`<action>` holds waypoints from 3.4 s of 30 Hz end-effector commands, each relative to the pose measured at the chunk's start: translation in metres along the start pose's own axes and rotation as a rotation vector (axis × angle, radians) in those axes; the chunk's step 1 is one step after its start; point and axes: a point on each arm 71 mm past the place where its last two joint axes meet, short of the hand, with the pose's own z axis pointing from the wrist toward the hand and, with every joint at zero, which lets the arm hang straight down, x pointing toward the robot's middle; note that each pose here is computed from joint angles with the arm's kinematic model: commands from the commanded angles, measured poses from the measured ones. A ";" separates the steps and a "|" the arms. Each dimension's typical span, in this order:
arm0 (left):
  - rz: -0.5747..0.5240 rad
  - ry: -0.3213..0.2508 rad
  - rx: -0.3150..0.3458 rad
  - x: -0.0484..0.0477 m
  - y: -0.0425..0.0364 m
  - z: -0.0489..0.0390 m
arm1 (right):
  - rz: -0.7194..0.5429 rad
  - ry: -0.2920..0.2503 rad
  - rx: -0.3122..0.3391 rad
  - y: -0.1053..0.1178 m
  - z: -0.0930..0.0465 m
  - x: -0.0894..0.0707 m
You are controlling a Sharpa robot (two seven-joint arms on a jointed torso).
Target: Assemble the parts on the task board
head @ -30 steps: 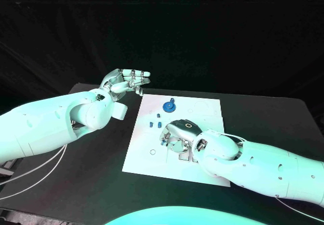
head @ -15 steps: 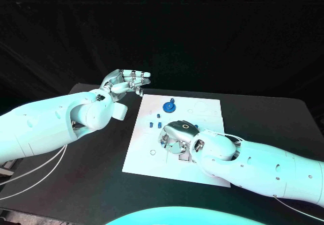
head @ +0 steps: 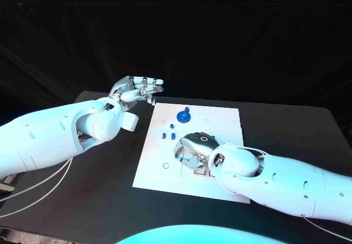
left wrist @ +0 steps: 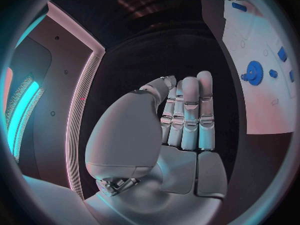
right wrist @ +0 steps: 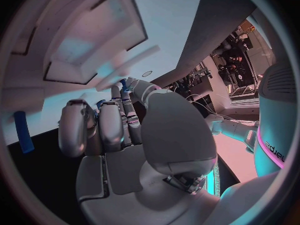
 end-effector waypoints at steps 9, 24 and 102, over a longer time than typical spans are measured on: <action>-0.009 0.016 0.002 0.0000 -0.0006 -0.0002 | -0.004 -0.121 0.006 -0.008 -0.032 -0.046; -0.012 0.029 0.002 0.0028 0.0000 0.0003 | -0.196 0.024 0.184 -0.079 -0.055 -0.081; -0.015 0.040 -0.006 0.0067 0.0028 0.0053 | 0.009 -0.101 -0.104 0.030 -0.024 -0.064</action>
